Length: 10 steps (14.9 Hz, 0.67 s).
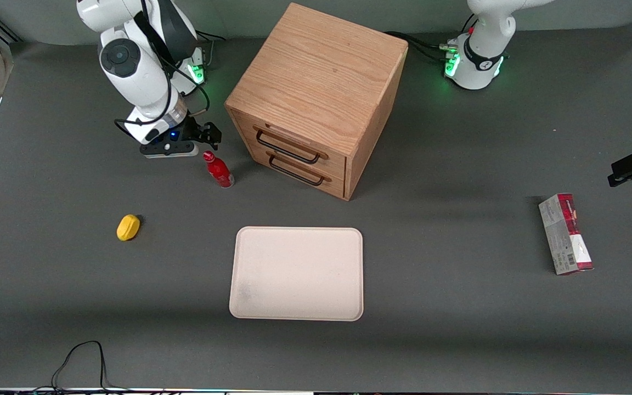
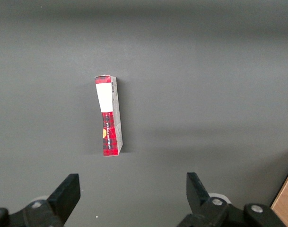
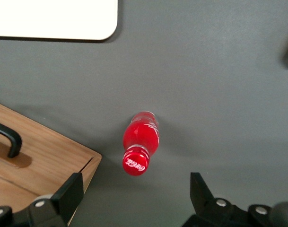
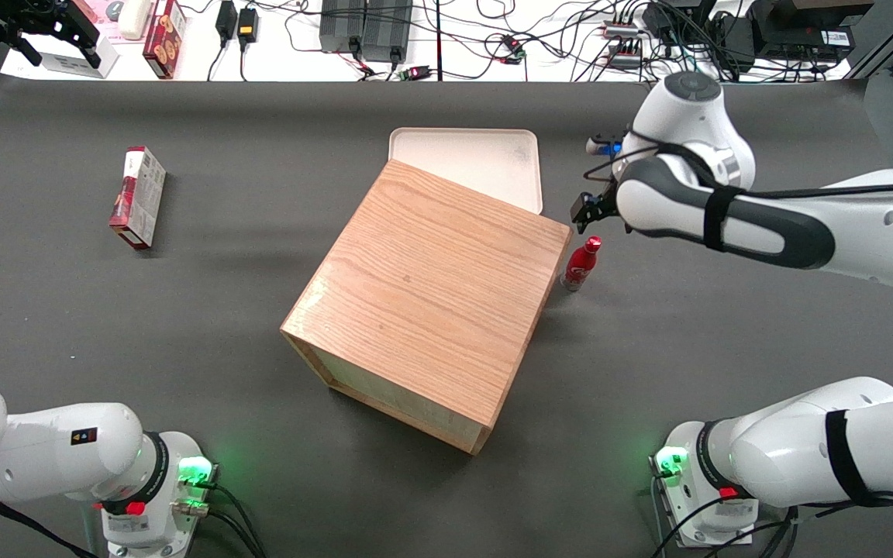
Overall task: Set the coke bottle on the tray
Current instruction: 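Move the right gripper toward the red Coca-Cola bottle beside the cabinet, then lower the open right gripper around the bottle and close it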
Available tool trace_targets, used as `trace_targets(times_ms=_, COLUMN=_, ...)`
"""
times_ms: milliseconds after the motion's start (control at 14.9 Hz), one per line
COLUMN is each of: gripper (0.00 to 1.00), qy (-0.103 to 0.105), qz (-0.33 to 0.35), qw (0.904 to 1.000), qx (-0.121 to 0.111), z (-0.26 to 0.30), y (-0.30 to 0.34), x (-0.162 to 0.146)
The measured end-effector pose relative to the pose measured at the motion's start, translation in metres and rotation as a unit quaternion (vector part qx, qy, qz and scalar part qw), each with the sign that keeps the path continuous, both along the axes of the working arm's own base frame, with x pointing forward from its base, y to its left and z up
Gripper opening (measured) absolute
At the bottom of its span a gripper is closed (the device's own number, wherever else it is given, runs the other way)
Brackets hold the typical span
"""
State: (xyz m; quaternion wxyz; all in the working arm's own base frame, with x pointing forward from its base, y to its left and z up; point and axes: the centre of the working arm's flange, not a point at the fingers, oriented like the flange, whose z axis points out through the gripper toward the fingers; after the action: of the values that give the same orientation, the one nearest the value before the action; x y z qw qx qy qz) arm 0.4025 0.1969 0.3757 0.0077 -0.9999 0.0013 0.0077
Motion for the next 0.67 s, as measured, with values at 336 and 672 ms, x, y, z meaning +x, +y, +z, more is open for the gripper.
trace_targets(times_ms=336, gripper=1.00, qy=0.002, qz=-0.001, qw=1.0000, qx=-0.001, z=-0.035, y=0.009, x=-0.010)
trace_targets(times_ms=672, gripper=1.00, qy=0.004, qz=-0.003, qw=1.0000, qx=-0.001, z=-0.046, y=0.010, x=-0.007)
